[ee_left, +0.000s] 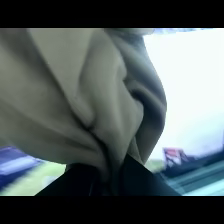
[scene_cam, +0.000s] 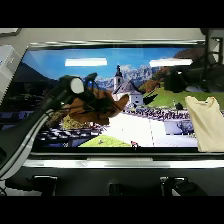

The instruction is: Fold the clothes and pants, and hang the long-sleeved shirts on hangers.

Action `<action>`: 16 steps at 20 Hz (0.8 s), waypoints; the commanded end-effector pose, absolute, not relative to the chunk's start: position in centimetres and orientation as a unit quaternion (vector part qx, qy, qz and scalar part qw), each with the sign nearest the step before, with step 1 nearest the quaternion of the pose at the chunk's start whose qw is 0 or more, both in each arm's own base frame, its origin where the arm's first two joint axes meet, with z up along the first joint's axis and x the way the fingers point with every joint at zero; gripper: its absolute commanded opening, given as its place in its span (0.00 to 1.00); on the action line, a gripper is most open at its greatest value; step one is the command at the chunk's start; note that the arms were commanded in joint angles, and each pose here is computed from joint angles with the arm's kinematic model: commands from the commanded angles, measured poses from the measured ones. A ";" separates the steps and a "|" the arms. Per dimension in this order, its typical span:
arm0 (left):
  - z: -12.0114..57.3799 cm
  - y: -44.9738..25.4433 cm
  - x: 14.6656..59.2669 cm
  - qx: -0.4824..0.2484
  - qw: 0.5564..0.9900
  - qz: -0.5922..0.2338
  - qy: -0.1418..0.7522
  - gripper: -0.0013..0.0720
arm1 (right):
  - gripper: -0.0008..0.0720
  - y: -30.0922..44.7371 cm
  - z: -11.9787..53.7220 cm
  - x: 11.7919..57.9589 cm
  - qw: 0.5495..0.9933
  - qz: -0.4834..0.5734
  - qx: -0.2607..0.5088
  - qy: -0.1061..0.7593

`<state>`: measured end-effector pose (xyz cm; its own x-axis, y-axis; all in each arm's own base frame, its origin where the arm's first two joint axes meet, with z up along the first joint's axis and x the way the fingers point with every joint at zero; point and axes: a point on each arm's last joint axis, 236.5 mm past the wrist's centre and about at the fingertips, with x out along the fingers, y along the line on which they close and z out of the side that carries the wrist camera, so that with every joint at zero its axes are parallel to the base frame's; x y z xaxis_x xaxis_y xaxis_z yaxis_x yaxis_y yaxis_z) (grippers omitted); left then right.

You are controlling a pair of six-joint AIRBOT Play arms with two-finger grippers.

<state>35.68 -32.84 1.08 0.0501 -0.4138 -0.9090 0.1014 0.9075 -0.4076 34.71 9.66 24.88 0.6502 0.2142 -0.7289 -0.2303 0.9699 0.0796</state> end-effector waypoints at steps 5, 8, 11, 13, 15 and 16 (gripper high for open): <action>-1.2 -36.3 30.4 -0.093 0.677 -0.169 0.710 0.22 | 0.46 8.2 24.2 31.7 0.890 0.122 -0.057 0.435; 2.1 -33.6 31.6 -0.082 0.692 -0.191 0.691 0.62 | 0.46 8.4 24.5 32.5 0.897 0.123 -0.054 0.422; 6.2 -29.7 33.2 -0.076 0.719 -0.205 0.659 0.64 | 0.54 5.9 22.4 35.1 0.889 0.079 0.014 0.450; 8.5 -26.4 34.4 -0.061 0.744 -0.203 0.634 0.64 | 0.54 5.1 20.2 37.4 0.862 0.101 0.131 0.480; 9.5 -22.3 35.4 -0.015 0.762 -0.189 0.619 0.63 | 0.65 4.5 17.3 39.7 0.804 0.145 0.259 0.515; 9.6 -20.1 35.6 0.007 0.765 -0.174 0.620 0.63 | 0.77 4.0 15.5 40.6 0.775 0.156 0.302 0.533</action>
